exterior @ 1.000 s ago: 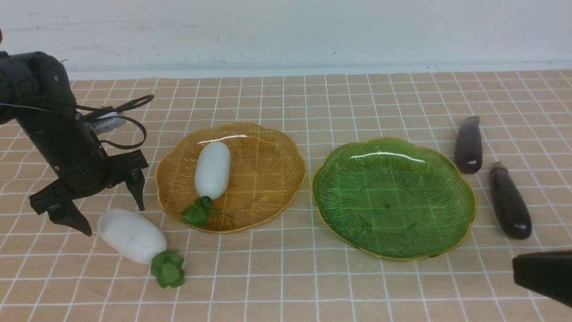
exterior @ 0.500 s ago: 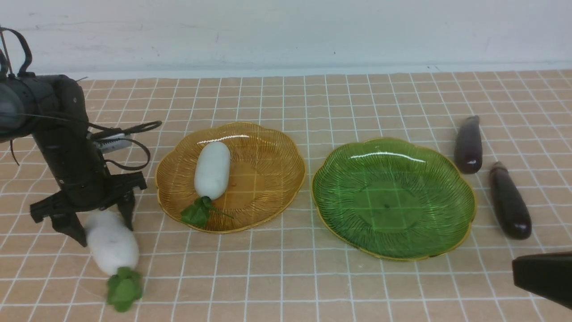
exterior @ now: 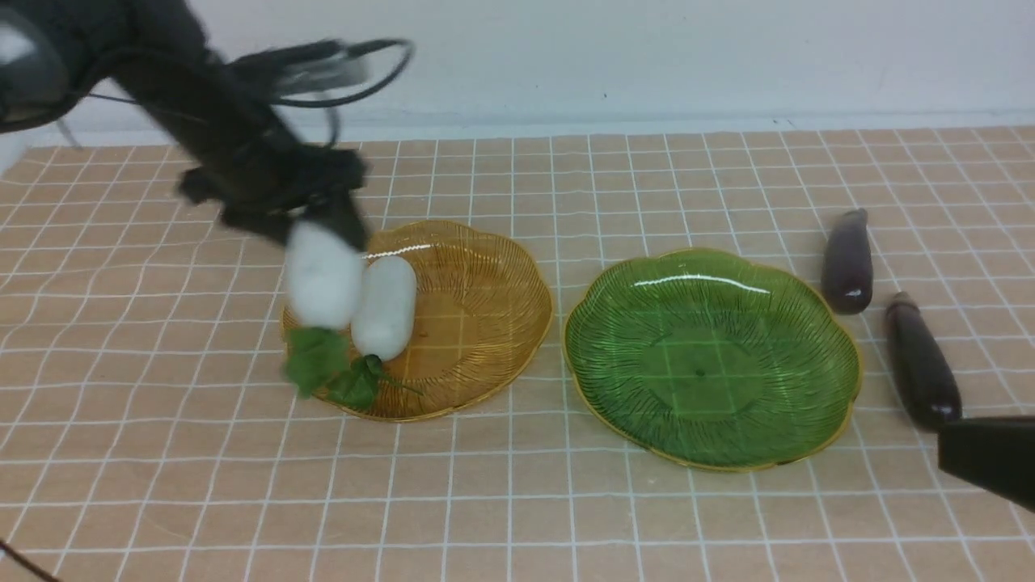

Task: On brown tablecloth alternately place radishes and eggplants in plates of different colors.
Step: 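Pick up the white radish and place it in the left plate, then put the eggplants into the green plate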

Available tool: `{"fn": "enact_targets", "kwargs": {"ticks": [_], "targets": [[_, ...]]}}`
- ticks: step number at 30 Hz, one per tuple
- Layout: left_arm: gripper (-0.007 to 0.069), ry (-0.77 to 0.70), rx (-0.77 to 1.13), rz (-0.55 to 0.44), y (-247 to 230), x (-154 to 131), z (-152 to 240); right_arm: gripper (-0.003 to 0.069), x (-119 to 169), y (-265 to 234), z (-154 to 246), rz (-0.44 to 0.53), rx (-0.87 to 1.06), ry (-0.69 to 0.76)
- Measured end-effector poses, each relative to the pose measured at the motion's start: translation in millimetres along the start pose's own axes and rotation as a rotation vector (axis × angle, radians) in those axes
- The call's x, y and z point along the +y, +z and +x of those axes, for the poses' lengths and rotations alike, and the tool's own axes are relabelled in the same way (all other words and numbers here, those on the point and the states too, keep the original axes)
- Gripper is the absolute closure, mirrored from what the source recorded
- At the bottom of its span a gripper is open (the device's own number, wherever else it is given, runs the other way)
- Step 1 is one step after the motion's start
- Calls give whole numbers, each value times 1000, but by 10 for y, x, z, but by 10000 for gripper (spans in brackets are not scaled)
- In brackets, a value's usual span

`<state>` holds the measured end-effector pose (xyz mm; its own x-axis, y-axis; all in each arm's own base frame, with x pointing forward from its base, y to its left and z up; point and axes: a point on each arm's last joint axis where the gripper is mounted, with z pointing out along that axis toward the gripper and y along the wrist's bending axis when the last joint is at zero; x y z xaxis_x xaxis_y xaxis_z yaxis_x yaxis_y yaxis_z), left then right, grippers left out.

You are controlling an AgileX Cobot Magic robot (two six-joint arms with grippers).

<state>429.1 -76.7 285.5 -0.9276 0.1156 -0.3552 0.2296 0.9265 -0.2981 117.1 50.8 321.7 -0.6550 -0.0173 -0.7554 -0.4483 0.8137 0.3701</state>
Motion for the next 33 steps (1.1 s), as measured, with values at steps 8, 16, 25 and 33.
{"fn": "enact_targets", "kwargs": {"ticks": [8,16,25,33], "targets": [[168,71,-134,21,422,-369,-157,674,-18,1,-24,17,-25,38],[-7,58,-82,21,615,-394,-124,674,-199,18,-287,177,-27,146],[395,158,-23,6,46,-560,-218,673,-802,234,-1084,551,79,221],[629,238,-191,-32,-1073,-807,131,477,-1649,934,-1374,660,258,315]]}}
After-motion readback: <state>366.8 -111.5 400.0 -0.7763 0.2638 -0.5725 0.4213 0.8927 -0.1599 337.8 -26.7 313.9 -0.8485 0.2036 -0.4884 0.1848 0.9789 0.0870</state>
